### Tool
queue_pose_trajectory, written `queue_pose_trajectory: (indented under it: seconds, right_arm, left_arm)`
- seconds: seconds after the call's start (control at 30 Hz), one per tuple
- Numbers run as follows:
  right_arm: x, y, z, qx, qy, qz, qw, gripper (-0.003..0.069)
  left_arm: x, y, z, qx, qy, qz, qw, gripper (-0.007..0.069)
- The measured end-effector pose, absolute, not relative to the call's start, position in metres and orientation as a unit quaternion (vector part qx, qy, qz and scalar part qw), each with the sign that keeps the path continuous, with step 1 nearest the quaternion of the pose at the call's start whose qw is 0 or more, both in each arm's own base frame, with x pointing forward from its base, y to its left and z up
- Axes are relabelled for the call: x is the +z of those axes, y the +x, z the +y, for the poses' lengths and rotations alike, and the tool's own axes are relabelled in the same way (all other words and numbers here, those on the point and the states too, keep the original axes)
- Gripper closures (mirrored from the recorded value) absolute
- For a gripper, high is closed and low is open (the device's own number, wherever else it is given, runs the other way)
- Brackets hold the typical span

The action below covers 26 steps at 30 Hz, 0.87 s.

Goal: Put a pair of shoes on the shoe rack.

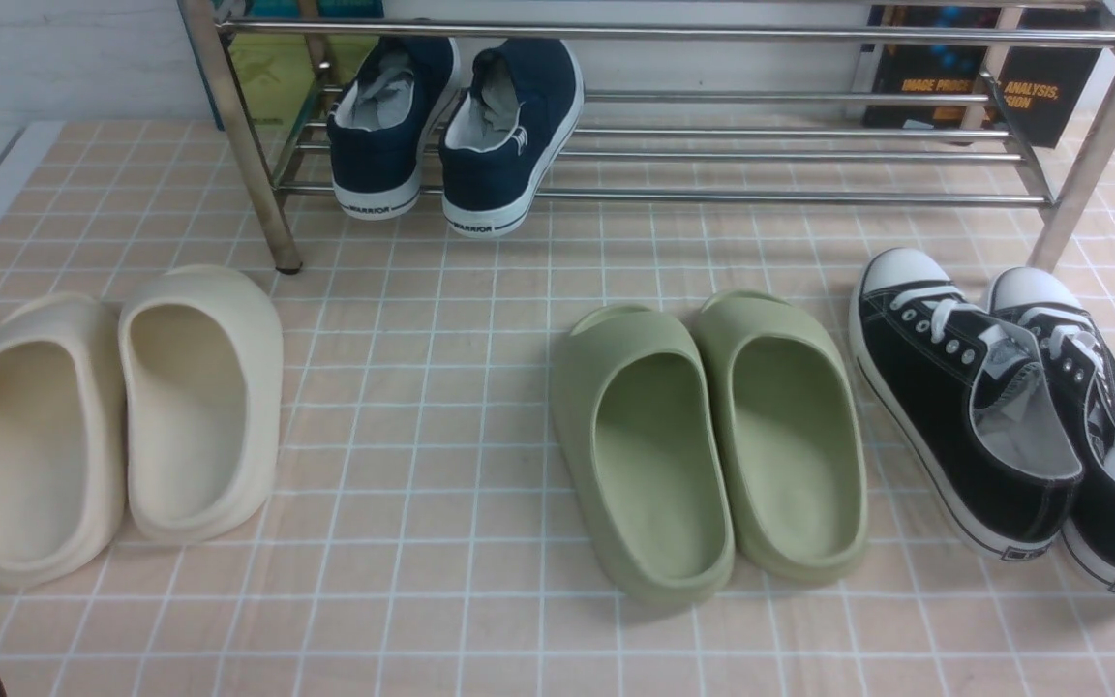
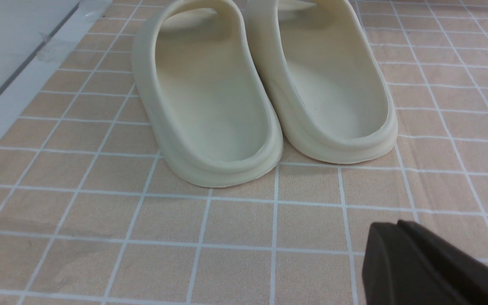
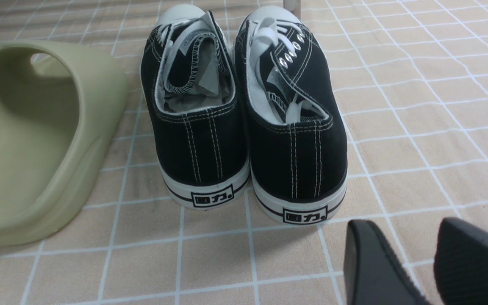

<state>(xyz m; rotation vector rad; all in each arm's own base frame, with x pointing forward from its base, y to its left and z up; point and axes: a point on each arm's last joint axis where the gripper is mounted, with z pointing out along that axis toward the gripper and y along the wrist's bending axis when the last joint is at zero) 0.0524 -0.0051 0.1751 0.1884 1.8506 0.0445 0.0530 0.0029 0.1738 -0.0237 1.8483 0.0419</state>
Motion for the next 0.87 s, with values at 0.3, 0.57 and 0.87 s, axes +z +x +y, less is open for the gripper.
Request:
queue_pose_trajectory:
  seconds: [0.3,0.57,0.87]
  right_arm:
    - [0.1751,0.0524,-0.0051,0.019,0.081,0.797,0.598,0.0420]
    - [0.1751,0.0524,-0.0051,0.019,0.081,0.797,0.598,0.0420]
    - [0.1751,0.0524,-0.0051,0.019,0.081,0.797,0.598,0.0420]
  left_arm:
    - [0.1738,0.0530,0.0029,0.018,-0.010,0.798,0.602,0.0585]
    - [0.1739,0.0530,0.0032,0.022,-0.007,0.798,0.602,0.0584]
    - [0.1739,0.0530,0.0033,0.023,-0.007,0.798,0.602,0.0573]
